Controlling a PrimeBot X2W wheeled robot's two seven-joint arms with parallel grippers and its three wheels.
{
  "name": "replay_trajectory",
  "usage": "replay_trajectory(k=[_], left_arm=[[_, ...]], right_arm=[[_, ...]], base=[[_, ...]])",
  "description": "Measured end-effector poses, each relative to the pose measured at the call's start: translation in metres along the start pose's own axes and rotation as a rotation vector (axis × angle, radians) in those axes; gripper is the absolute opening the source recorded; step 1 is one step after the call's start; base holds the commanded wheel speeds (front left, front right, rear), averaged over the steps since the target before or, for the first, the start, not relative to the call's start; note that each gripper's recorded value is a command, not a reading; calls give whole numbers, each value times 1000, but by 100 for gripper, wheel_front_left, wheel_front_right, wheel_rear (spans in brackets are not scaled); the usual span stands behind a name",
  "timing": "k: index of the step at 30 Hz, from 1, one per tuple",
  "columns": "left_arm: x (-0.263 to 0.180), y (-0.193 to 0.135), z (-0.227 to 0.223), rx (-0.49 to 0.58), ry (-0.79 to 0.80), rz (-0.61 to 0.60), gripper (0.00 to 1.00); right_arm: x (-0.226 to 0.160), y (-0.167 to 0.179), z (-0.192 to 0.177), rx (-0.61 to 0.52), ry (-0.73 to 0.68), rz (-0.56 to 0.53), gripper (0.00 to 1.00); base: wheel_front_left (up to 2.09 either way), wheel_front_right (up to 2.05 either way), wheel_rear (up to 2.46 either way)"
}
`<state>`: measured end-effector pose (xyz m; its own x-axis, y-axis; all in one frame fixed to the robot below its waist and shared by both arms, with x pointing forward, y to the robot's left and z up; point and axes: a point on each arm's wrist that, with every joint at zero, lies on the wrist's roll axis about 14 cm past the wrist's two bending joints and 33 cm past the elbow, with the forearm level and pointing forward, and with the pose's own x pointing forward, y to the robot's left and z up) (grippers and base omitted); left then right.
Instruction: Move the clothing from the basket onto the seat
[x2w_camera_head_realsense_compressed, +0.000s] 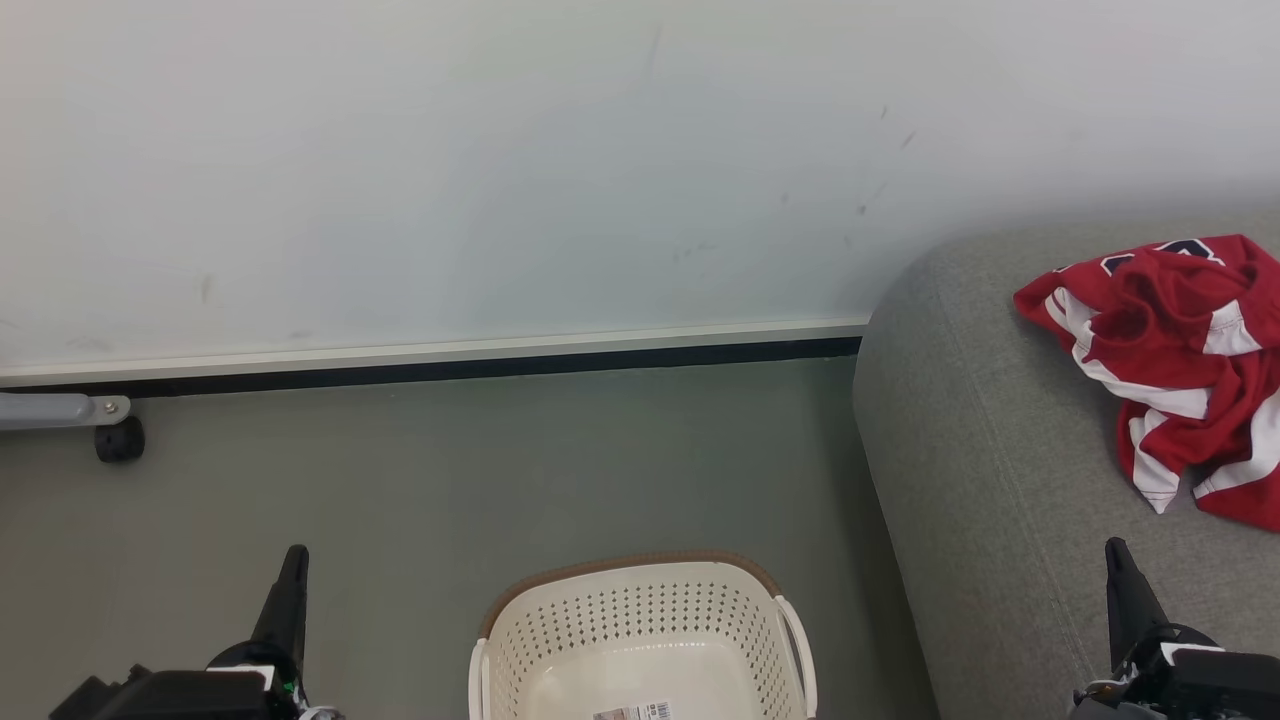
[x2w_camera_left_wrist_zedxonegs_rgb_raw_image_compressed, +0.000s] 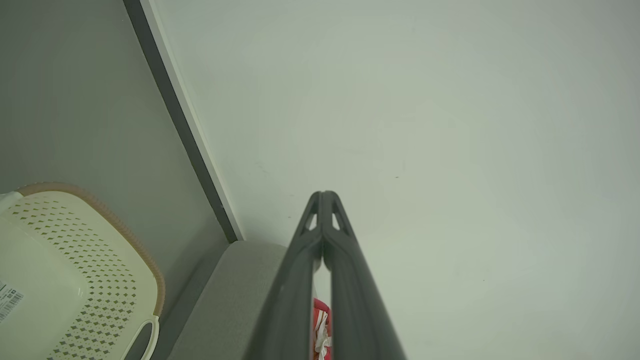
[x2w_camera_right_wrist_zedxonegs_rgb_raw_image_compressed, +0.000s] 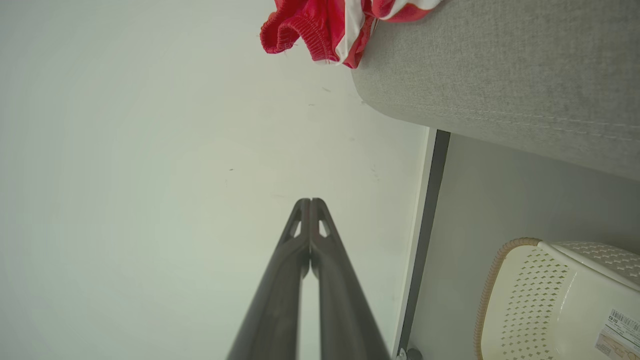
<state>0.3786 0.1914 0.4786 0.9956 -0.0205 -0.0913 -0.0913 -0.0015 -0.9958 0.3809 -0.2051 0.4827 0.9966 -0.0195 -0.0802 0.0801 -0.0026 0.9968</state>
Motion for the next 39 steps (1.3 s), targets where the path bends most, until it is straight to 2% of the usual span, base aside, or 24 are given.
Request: replay_trajectory(k=[39], left_arm=[[0, 0, 0, 0, 0, 0, 0]], right_arm=[[0, 0, 0, 0, 0, 0, 0]], base=[[0, 0, 0]])
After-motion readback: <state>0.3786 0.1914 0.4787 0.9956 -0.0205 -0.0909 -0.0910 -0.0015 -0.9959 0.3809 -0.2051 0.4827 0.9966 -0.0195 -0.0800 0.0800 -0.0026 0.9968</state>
